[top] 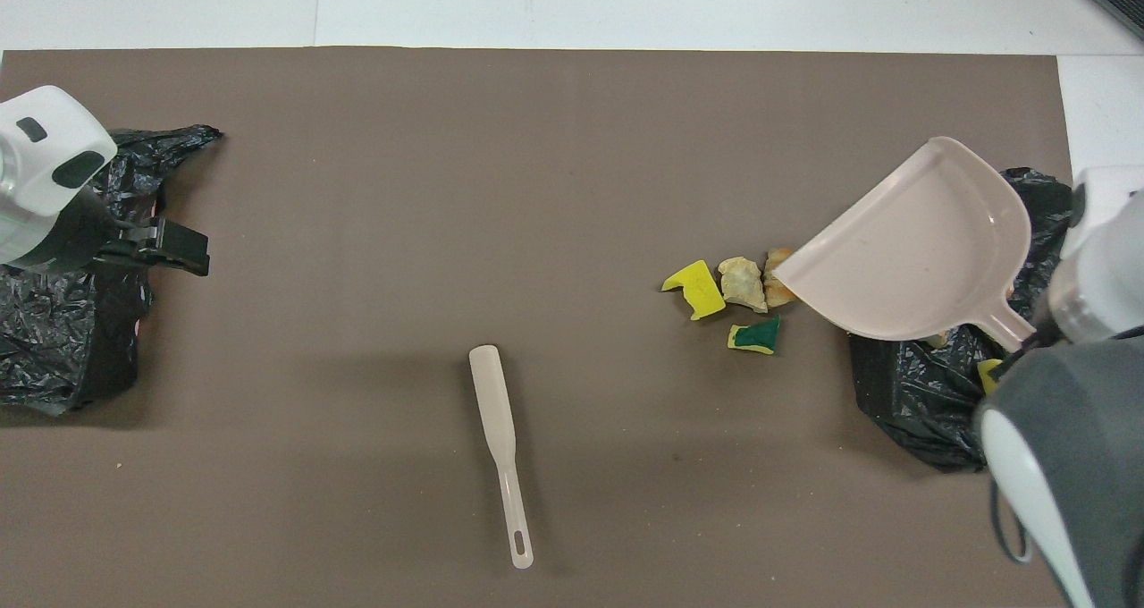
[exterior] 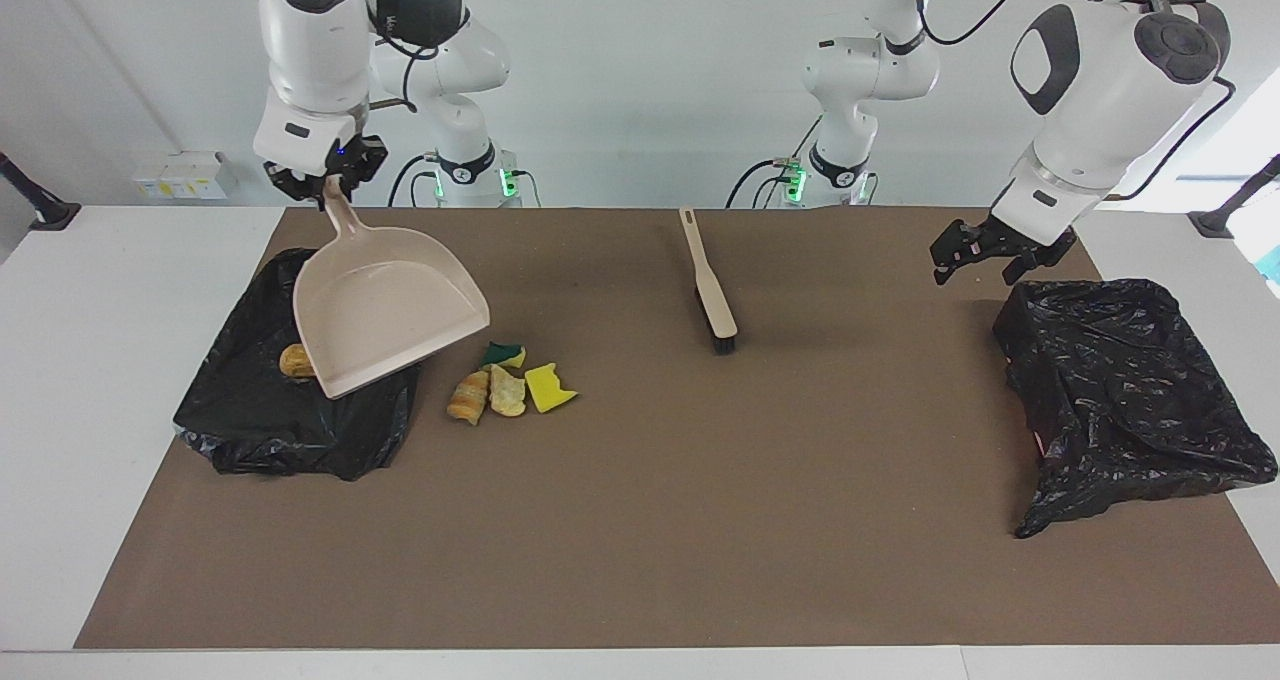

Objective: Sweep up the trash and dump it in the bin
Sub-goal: 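Carry the empty dustpan back to the table center with the right gripper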

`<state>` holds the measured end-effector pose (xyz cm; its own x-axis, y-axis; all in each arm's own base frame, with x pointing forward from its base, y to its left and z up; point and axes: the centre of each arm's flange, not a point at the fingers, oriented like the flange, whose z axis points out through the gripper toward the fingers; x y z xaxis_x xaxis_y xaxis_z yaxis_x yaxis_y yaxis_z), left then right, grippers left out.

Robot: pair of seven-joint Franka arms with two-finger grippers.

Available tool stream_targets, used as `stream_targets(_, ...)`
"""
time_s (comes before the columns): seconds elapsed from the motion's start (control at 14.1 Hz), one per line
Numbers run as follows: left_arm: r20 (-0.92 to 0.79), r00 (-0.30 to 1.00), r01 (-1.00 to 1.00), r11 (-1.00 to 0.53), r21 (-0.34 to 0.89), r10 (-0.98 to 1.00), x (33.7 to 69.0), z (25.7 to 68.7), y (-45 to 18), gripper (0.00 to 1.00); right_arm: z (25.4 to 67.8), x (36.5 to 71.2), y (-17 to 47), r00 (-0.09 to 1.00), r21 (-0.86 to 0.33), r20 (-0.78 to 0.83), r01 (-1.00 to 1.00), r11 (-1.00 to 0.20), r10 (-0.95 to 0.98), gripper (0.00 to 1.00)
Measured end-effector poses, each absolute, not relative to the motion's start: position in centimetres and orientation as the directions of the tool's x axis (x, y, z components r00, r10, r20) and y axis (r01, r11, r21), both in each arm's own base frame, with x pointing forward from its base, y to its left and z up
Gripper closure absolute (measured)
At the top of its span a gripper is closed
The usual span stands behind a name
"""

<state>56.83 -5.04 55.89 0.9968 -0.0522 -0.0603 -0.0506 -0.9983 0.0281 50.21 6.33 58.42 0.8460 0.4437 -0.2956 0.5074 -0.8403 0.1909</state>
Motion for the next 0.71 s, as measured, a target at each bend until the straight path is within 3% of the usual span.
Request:
stream_targets(0.5, -0.057, 0.997, -0.052, -0.998, 0.028, -0.054, 56.8, 56.0, -5.1, 0.0, 50.0, 52.7, 26.1, 0.973, 0.189, -0.155, 0.198, -0.962, 0.17, 0.68)
stream_targets(0.71, -0.057, 0.997, -0.052, -0.998, 0.029, -0.054, 56.8, 56.1, -5.1, 0.0, 46.3, 55.3, 35.0, 0.994, 0.09, -0.08, 0.082, -0.993, 0.075, 0.68)
